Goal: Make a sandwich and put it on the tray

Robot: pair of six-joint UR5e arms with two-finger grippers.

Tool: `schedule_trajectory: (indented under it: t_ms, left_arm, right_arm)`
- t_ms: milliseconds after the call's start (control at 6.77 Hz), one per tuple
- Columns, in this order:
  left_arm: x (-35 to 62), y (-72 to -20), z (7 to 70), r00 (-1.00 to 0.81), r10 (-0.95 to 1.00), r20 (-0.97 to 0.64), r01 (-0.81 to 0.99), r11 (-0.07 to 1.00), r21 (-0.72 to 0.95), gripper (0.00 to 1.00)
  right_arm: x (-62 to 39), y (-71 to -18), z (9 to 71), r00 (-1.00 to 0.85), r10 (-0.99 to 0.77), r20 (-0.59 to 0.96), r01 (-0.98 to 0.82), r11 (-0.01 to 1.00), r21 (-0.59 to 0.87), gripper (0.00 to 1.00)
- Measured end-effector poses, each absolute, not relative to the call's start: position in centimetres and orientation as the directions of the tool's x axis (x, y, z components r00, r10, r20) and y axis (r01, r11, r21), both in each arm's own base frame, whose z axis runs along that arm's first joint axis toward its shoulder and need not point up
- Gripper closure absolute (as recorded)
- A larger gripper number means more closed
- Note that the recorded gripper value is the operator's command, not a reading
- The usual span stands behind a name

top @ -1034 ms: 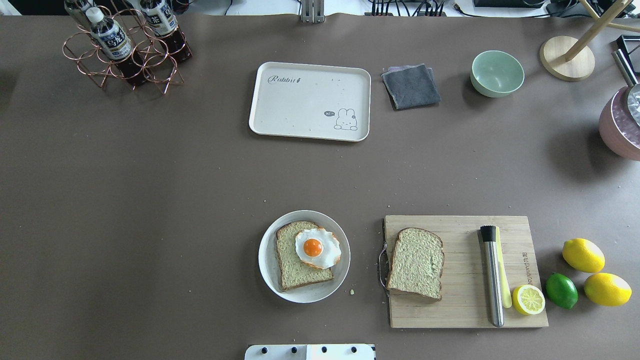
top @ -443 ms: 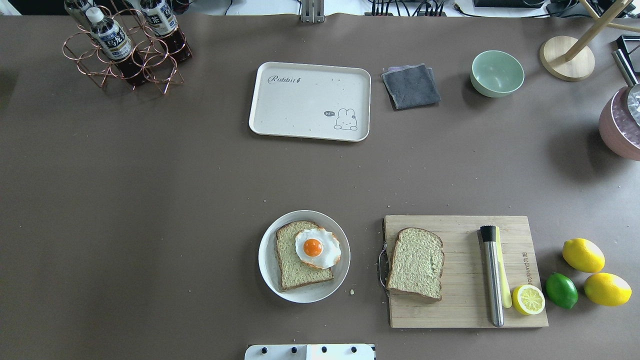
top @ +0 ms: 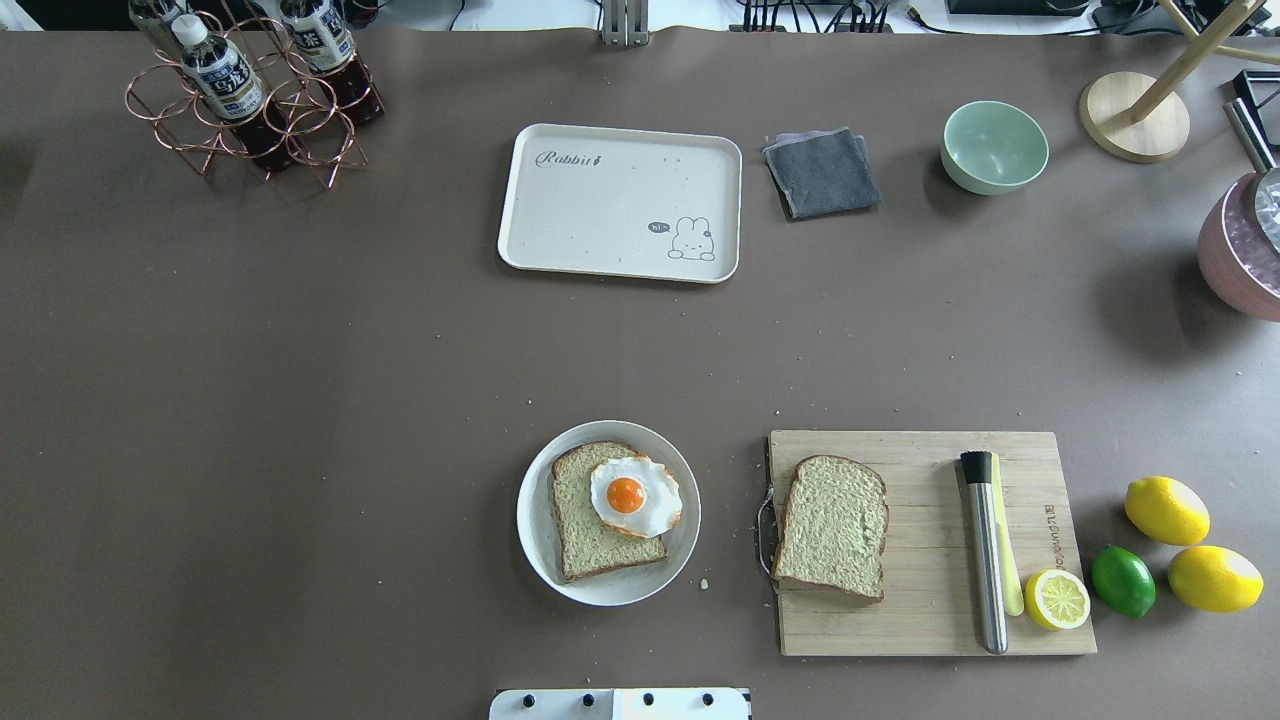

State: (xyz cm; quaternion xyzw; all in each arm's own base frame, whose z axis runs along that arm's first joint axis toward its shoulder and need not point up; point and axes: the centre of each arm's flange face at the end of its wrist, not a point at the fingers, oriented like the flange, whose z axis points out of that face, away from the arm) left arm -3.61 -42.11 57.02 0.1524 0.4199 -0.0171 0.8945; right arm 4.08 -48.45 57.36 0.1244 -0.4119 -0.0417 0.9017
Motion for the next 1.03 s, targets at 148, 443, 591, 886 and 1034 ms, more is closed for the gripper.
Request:
schedule_trajectory:
  t_ms: [148,443,591,886,1034]
  left_arm:
    - [-3.6,-42.3,56.9,0.647,0.101,-0.756,0.159,0.952,0.263,0.01]
    - [-2.4,-43.0,56.1,0.642,0.134,-0.755,0.135,0.950,0.283,0.01]
    - [-1.9,-43.1,55.8,0.638,0.149,-0.755,0.130,0.946,0.297,0.01]
    - [-1.6,-43.0,55.5,0.624,0.124,-0.771,0.165,0.944,0.286,0.01]
    - [-1.4,-43.0,55.3,0.612,0.099,-0.785,0.193,0.944,0.269,0.01]
  right_arm:
    - [3.9,-48.5,57.1,0.656,-0.177,0.734,-0.030,0.965,0.259,0.00]
    - [1.1,-49.3,53.9,0.644,-0.141,0.752,-0.056,0.971,0.230,0.00]
    - [-1.6,-50.1,51.3,0.630,-0.124,0.766,-0.066,0.975,0.212,0.00]
    - [-8.6,-49.9,45.8,0.612,-0.149,0.777,-0.036,0.976,0.216,0.00]
    - [-13.1,-49.3,42.8,0.600,-0.151,0.785,-0.024,0.978,0.206,0.00]
